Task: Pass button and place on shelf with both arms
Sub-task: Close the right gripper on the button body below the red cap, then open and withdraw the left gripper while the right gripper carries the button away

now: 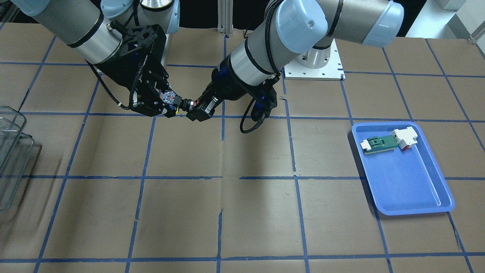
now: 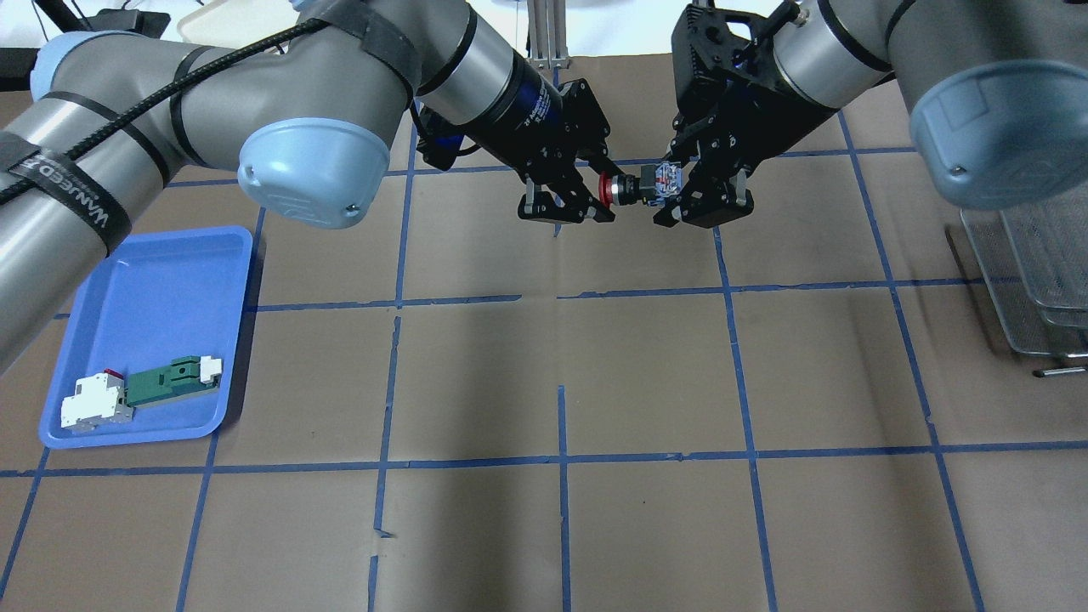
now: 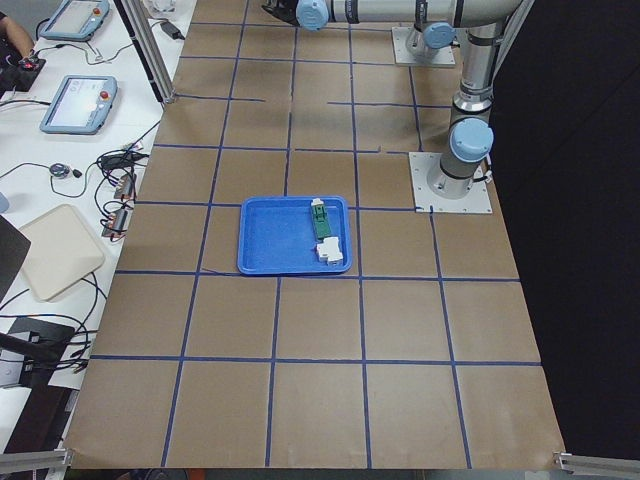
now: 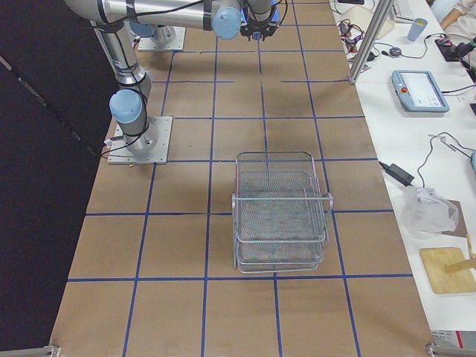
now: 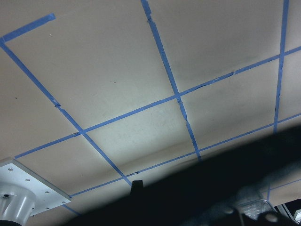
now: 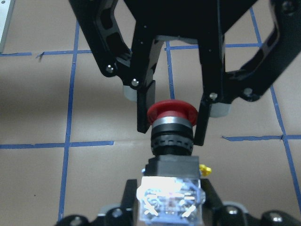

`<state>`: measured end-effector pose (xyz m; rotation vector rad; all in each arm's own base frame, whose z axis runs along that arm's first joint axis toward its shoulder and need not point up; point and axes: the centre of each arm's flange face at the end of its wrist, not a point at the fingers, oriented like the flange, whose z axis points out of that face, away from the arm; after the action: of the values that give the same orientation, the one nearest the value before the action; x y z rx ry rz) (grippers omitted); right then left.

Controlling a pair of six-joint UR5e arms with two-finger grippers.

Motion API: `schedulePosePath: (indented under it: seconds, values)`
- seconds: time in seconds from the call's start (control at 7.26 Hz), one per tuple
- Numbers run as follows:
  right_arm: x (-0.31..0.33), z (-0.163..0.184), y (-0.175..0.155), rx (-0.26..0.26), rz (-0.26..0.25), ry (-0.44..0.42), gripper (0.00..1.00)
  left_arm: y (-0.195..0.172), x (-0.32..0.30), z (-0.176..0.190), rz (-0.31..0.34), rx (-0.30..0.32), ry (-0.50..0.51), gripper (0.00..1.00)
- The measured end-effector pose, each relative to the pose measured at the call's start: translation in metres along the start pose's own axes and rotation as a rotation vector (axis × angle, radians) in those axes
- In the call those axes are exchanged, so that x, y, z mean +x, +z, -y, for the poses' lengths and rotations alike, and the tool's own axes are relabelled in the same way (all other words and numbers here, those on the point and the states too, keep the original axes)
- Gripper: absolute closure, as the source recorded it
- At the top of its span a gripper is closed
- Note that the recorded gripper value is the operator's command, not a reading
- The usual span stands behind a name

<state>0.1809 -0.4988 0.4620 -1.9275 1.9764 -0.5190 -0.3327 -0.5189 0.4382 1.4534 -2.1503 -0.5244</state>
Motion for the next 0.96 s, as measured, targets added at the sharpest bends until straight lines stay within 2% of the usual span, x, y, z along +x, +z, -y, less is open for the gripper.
schedulePosePath:
  seconds: [0.28, 0.55, 0.69, 0.83, 0.96]
  values:
    - [0.0008, 0.0017, -0.0031, -0.001, -0.007, -0.008, 1.0, -0.0013, -0.0004, -0.0011, -0.002, -0.001, 0.001, 1.0]
    - [0.001, 0.0021, -0.0036, 0.001, -0.008, -0.01, 1.0, -0.0025, -0.0005, -0.0034, -0.006, -0.018, -0.003, 0.35]
    - [0.0011, 0.0022, -0.0036, 0.002, -0.009, -0.011, 1.0, -0.004, -0.0005, -0.0047, -0.011, -0.023, -0.01, 0.2]
    - [0.0013, 0.002, -0.0034, 0.002, -0.008, -0.01, 1.0, -0.0064, -0.0005, -0.0066, -0.017, -0.025, -0.015, 0.15]
    - [0.0013, 0.0018, -0.003, 0.002, -0.007, -0.01, 1.0, -0.0094, -0.0011, -0.0084, -0.024, -0.024, -0.015, 0.15]
